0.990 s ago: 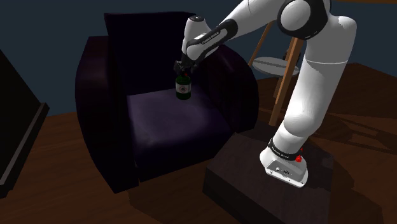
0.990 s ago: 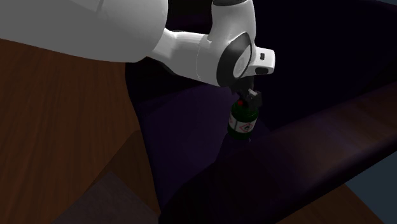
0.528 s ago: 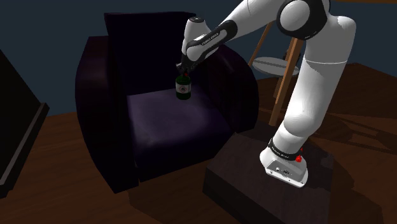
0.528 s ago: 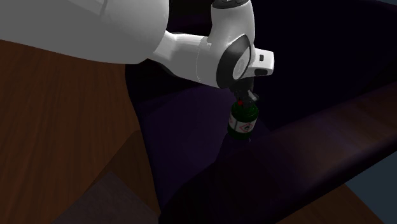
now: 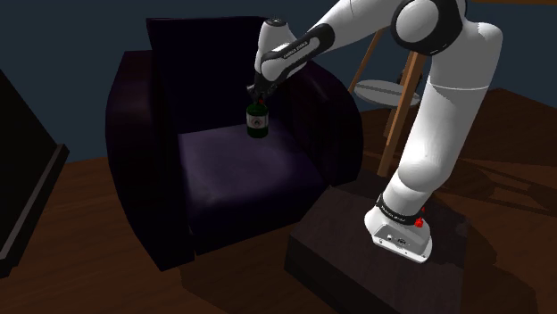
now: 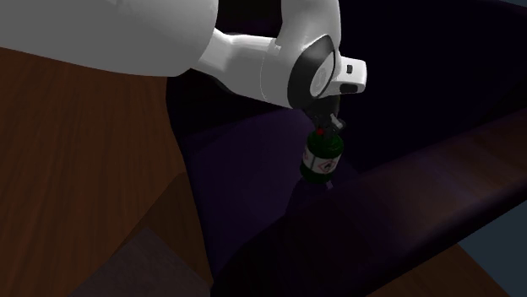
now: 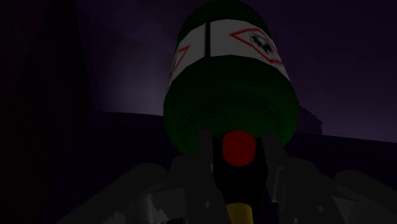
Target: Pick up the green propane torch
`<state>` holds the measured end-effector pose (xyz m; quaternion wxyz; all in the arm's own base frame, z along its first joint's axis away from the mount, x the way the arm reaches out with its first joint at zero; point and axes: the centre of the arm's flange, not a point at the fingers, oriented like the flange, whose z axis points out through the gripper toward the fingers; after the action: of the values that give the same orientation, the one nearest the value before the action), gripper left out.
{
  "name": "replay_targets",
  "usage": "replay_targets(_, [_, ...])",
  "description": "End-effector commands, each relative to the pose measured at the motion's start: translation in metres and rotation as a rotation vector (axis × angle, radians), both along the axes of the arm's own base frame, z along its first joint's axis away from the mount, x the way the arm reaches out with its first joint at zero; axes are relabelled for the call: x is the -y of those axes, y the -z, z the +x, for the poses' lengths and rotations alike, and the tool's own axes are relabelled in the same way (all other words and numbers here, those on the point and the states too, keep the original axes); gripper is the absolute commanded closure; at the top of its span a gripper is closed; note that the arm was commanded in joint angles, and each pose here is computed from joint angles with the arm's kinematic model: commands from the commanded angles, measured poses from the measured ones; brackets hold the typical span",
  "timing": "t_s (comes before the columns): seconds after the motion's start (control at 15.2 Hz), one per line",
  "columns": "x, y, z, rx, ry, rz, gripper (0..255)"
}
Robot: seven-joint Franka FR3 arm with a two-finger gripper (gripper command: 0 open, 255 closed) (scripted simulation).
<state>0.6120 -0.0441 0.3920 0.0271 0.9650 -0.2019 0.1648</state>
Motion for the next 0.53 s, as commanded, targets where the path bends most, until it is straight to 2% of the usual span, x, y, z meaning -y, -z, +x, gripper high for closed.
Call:
replay_targets(0.0, [0.001,-0.012,0.0,0.002,0.0,0.0,255])
replay_targets(0.46, [0.001,-0.049,0.0,0.002,0.0,0.0,255])
